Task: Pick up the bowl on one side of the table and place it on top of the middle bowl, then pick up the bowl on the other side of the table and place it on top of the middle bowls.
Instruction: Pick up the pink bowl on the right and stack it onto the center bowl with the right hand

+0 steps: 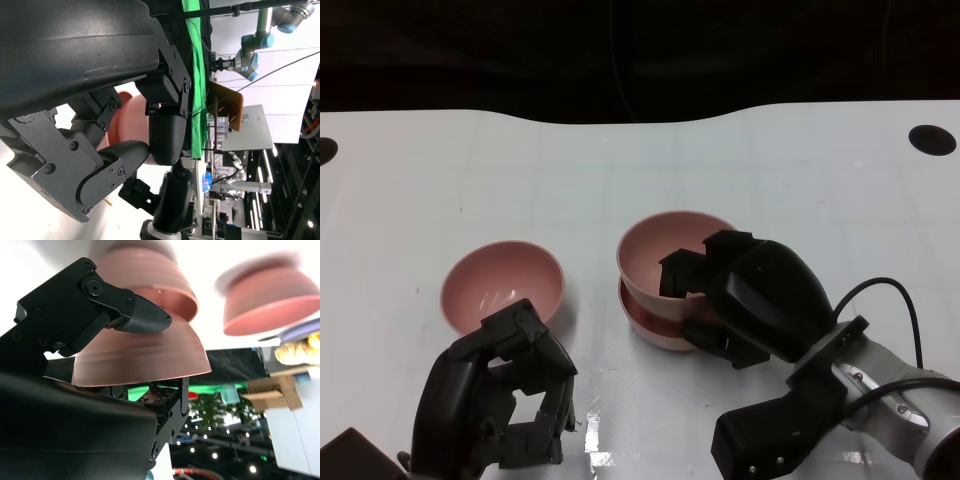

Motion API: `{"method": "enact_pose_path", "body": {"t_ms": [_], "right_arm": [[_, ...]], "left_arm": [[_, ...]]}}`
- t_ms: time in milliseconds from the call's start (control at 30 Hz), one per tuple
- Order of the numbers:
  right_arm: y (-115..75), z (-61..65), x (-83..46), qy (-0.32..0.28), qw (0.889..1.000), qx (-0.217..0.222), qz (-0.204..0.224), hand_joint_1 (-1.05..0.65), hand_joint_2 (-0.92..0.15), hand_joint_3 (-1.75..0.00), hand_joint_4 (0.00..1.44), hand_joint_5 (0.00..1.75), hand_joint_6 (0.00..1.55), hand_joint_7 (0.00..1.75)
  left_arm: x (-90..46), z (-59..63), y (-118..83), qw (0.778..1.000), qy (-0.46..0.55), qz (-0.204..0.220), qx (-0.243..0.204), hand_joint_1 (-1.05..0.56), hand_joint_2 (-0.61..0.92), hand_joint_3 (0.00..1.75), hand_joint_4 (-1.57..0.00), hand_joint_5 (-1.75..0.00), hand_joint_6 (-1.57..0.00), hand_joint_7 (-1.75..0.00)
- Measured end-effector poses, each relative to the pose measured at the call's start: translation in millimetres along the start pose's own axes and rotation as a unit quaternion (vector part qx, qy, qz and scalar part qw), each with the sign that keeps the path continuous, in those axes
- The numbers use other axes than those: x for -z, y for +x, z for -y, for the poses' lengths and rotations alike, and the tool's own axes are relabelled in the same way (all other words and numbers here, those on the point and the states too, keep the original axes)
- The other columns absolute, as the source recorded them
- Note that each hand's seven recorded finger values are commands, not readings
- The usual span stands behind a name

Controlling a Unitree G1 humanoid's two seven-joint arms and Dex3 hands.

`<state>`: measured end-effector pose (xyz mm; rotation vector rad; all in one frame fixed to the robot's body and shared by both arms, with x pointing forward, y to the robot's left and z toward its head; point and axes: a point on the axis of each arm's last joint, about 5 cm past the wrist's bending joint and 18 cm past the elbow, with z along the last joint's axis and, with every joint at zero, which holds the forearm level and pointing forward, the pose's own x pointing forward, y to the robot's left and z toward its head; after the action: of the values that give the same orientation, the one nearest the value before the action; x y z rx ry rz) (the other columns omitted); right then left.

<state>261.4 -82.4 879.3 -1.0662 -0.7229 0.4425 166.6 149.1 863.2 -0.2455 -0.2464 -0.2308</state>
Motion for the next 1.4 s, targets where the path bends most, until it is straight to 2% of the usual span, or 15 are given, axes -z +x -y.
{"method": "enact_pose_path", "body": {"t_ms": [33,100,167,233,267,333,400,600,667,767,933,1167,1200,1267,1400], "right_arm": [[-1.0,-2.3,1.7,-0.001,1.0,-0.014,-0.007,-0.17,-0.43,-1.07,0.91,1.46,0.82,1.25],[-0.1,-2.3,2.8,-0.009,0.999,-0.045,-0.016,-0.24,-0.61,-0.74,0.87,1.15,0.87,0.76],[1.3,-0.9,3.1,-0.02,0.996,-0.084,-0.026,-0.31,-0.83,-0.35,0.8,0.75,0.88,0.26],[4.6,2.5,2.0,-0.029,0.993,-0.109,-0.031,-0.33,-0.9,-0.24,0.78,0.63,0.88,0.13],[5.9,4.2,1.2,-0.032,0.992,-0.12,-0.033,-0.43,-0.91,-0.23,0.64,0.51,0.78,0.06],[7.5,6.6,0.4,-0.038,0.989,-0.14,-0.037,-0.47,-0.92,-0.22,0.58,0.43,0.73,0.02],[8.5,9.3,0.1,-0.042,0.987,-0.148,-0.041,-0.6,-0.92,-0.27,0.47,0.35,0.62,0.0],[7.1,11.8,-1.2,-0.044,0.987,-0.148,-0.046,-0.66,-0.92,-0.31,0.41,0.32,0.54,0.0],[4.4,15.0,-2.8,-0.033,0.989,-0.135,-0.048,-0.7,-0.92,-0.38,0.34,0.29,0.43,0.0],[2.7,23.8,-7.0,-0.016,0.993,-0.108,-0.045,-0.73,-0.92,-0.41,0.28,0.28,0.36,0.0],[-1.6,37.7,-9.2,-0.012,0.994,-0.096,-0.049,-0.78,-0.92,-0.4,0.19,0.27,0.3,0.0],[-13.0,49.7,-11.1,0.0,0.996,-0.057,-0.062,-0.83,-0.92,-0.37,0.12,0.29,0.24,0.0],[-15.5,51.2,-10.5,0.003,0.997,-0.05,-0.066,-0.83,-0.92,-0.36,0.06,0.42,0.24,0.0],[-21.3,54.3,-10.4,0.009,0.997,-0.034,-0.068,-0.82,-0.92,-0.35,0.01,0.52,0.24,0.0],[-29.2,58.7,-11.4,0.017,0.997,-0.006,-0.07,-0.81,-0.92,-0.35,0.0,0.56,0.24,0.0]], "left_arm": [[0.0,0.1,0,1.0,0.0,0.0,0.0,-0.2,0.33,1.4,-0.99,-1.7,-0.87,-1.51],[0.0,0.2,0,1.0,-0.001,0.001,0.0,-0.21,0.33,1.41,-0.99,-1.7,-0.87,-1.51],[0.1,0.3,0,1.0,-0.002,0.001,-0.001,-0.21,0.32,1.41,-0.99,-1.7,-0.87,-1.51],[0.1,0.3,0,1.0,-0.005,0.002,-0.002,-0.21,0.32,1.4,-0.99,-1.7,-0.87,-1.51],[0.1,0.3,0,1.0,-0.006,0.003,-0.002,-0.21,0.33,1.39,-0.99,-1.69,-0.87,-1.5],[0.2,0.3,0,1.0,-0.007,0.003,0.0,-0.2,0.34,1.38,-0.99,-1.69,-0.88,-1.49],[0.4,0.2,0,1.0,-0.009,0.003,0.002,-0.2,0.36,1.35,-1.0,-1.68,-0.89,-1.47],[0.4,0.3,0,1.0,-0.009,0.003,0.002,-0.21,0.37,1.33,-1.0,-1.67,-0.9,-1.46],[0.4,0.3,0,1.0,-0.01,0.003,0.002,-0.21,0.36,1.34,-1.0,-1.68,-0.9,-1.47],[0.5,0.2,0,1.0,-0.011,0.003,0.003,-0.2,0.35,1.35,-0.99,-1.68,-0.89,-1.47],[0.5,0.4,1,1.0,-0.011,0.002,0.004,-0.21,0.35,1.35,-1.0,-1.68,-0.89,-1.48],[1.0,0.2,1,1.0,-0.008,0.0,0.004,-0.2,0.34,1.4,-1.0,-1.69,-0.88,-1.49],[1.1,0.5,1,1.0,-0.007,-0.001,0.005,-0.2,0.32,1.42,-1.0,-1.69,-0.88,-1.5],[1.1,0.5,1,1.0,-0.005,-0.001,0.004,-0.2,0.31,1.44,-1.0,-1.69,-0.89,-1.5],[1.2,0.8,1,1.0,-0.002,-0.001,0.004,-0.2,0.31,1.46,-1.0,-1.7,-0.88,-1.51]]}}
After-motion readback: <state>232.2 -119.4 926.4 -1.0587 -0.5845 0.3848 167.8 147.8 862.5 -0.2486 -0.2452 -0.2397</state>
